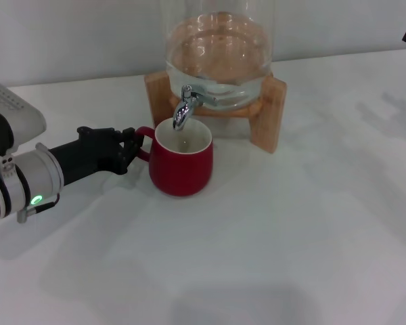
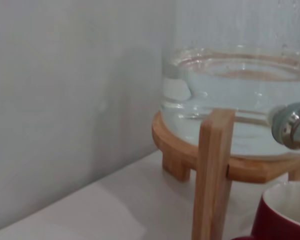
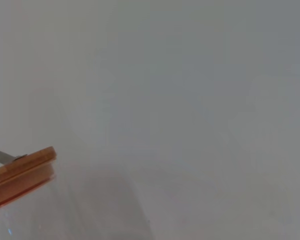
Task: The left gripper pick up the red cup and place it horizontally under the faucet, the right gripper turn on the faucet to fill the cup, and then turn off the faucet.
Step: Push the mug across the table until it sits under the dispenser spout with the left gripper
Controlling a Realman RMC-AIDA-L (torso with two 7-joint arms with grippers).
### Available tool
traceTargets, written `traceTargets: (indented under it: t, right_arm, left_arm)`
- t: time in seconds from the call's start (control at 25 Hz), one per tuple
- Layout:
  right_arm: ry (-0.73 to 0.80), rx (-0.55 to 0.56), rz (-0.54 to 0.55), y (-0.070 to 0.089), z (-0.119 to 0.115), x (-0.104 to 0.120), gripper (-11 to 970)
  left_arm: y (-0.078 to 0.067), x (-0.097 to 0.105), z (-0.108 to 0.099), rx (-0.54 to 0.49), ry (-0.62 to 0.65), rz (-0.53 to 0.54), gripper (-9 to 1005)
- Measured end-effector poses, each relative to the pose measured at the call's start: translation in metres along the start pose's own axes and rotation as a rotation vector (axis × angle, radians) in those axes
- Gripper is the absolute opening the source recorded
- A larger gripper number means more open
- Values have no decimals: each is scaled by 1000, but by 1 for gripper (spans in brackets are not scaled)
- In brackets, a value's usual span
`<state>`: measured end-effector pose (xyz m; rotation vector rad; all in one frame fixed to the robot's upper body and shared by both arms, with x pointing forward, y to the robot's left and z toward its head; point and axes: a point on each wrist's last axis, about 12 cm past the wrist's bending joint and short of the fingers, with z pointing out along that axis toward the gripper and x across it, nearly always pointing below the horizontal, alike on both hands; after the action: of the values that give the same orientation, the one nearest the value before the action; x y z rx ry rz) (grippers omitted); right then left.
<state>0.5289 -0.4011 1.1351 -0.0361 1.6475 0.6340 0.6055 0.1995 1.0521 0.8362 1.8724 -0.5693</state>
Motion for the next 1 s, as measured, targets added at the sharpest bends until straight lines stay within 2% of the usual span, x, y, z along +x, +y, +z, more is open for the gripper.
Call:
traceTargets:
  t: [0.84, 1.0]
  right_arm:
    - [-3, 6, 4, -1, 0, 1, 781]
    - [-7, 6, 4, -2, -1, 0, 781]
  left_arm:
    - [0, 8, -2, -13, 42, -10, 157]
    - [2, 16, -12, -38, 29, -23, 210]
